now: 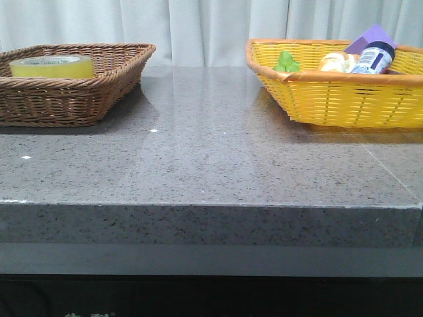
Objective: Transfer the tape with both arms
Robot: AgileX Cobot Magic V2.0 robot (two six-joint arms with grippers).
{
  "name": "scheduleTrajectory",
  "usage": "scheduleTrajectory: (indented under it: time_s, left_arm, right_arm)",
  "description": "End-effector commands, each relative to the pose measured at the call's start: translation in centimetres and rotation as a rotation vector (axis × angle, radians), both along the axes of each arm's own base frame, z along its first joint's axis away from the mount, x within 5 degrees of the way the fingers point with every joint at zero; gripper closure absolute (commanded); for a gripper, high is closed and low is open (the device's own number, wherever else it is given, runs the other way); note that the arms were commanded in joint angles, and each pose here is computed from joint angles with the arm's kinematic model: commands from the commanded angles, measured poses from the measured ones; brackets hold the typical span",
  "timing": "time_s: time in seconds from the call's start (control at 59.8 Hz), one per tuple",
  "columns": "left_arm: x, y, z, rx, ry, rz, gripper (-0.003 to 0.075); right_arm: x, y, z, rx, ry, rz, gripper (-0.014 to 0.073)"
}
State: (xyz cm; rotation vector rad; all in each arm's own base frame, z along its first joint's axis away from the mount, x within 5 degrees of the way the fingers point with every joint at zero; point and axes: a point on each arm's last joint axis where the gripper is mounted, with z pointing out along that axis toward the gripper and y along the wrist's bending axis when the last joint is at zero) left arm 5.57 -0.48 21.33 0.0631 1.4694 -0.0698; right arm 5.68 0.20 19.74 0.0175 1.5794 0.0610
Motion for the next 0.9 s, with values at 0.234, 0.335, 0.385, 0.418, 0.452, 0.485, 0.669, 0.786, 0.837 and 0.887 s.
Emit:
scheduleTrajectory:
  time_s: [0.234,0.335,0.385,0.418,0.452,0.485,0.669,0.786,0.837,0.887]
  left_arm:
    - [-0.25,0.03,0.65,-0.019,-0.094,0.001,0.0741]
    - [-0.25,0.03,0.65,-0.019,-0.094,0.001,0.0741]
    - [-0.25,0.03,0.65,-0.019,-0.094,0.001,0.0741]
    - [-0.25,0.03,0.65,-0.019,-0.094,0.001,0.0741]
    - [-0.25,0.03,0.65,-0.019,-0.094,0.001,0.0741]
    - [-0.25,0.03,0.65,-0.019,-0.094,0.001,0.0741]
    - [-0.25,0.03,0.65,-0.019,-0.094,0.001,0.0741]
    - [-0.25,0.03,0.65,-0.019,-0.094,0.001,0.0741]
    - [-0.25,0.03,0.65,-0.019,-0.094,0.001,0.0741]
    - [-0.25,0.03,0.65,-0.019,-0.094,0.001,0.0741]
  right_arm:
    - [-0.25,-0.25,1.12,0.017,-0.114,-0.036,0.0664]
    - [-0.25,-0.25,1.12,0.017,-0.114,-0.036,0.0664]
    - [-0.25,-0.25,1.12,0.017,-0.114,-0.036,0.0664]
    - [-0.25,-0.25,1.12,0.017,-0.114,-0.036,0.0664]
    - [-0.25,-0.25,1.12,0.017,-0.114,-0.036,0.0664]
    - [-0.25,-0.25,1.12,0.017,-0.114,-0.036,0.0664]
    - [-0.25,-0.25,1.12,0.017,-0.114,-0.036,0.0664]
    - [-0.25,-0.25,1.12,0.017,-0.114,-0.036,0.0664]
    - [-0.25,-0.25,1.12,0.017,-0.114,-0.036,0.0664]
    - [-0.25,-0.25,1.12,0.017,-0.114,-0.036,0.0664]
